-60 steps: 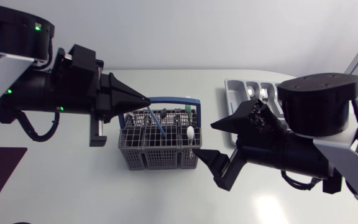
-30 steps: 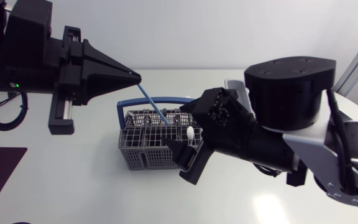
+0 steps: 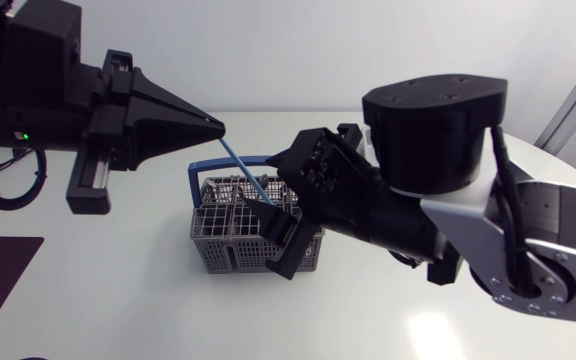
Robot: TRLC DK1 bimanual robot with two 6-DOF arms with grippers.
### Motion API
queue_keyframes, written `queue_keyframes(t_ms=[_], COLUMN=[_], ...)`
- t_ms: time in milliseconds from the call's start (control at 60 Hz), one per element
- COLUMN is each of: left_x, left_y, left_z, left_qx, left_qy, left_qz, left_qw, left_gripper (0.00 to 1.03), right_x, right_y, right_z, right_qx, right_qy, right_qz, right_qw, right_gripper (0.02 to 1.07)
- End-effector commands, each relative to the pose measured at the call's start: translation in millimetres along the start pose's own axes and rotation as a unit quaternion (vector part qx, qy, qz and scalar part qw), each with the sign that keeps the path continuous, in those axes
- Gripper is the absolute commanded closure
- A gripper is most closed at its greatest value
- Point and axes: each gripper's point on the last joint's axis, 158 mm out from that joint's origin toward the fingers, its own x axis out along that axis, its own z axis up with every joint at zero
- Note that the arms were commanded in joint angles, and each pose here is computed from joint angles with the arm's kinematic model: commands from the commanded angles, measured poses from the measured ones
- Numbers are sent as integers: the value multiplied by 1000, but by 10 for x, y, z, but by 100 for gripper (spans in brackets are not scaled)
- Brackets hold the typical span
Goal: Unload the cutlery basket into the drawer organizer.
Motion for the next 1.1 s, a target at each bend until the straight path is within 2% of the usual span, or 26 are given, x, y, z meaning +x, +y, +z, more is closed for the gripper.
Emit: queue_keyframes(t_ms=[0, 250, 667, 767, 800, 850, 933, 983, 1000, 1083], left_x=[12, 43, 61, 39, 23, -13, -76, -139, -161, -289], left_y=[35, 61, 66, 136, 179, 248, 306, 373, 403, 602], left_z=[21, 7, 28, 95, 118, 159, 241, 292, 309, 403], left_qx=[-13, -17, -24, -32, -36, -43, -46, -51, -54, -78], left_qy=[-3, -2, -4, -13, -18, -25, -33, -39, -42, -65], left_qz=[-5, -8, -10, 1, 8, 20, 32, 45, 51, 83], left_qw=[1000, 1000, 1000, 999, 999, 999, 998, 997, 996, 991], left_gripper=[93, 93, 93, 90, 85, 66, 26, 8, 5, 5], right_x=[48, 80, 110, 80, 62, 25, -56, -120, -146, -272], right_y=[-16, 0, 125, 149, 154, 155, 129, 118, 107, 66], right_z=[91, 74, 30, 21, 23, 32, 60, 75, 80, 90], right_qx=[-16, -22, -22, -20, -18, -18, -12, -10, -9, -2], right_qy=[-8, -5, 4, 5, 6, 5, 5, 5, 4, 4], right_qz=[-4, 0, 17, 21, 22, 22, 21, 21, 20, 16], right_qw=[1000, 1000, 1000, 1000, 1000, 1000, 1000, 1000, 1000, 1000], right_gripper=[66, 96, 101, 101, 101, 101, 101, 101, 101, 101])
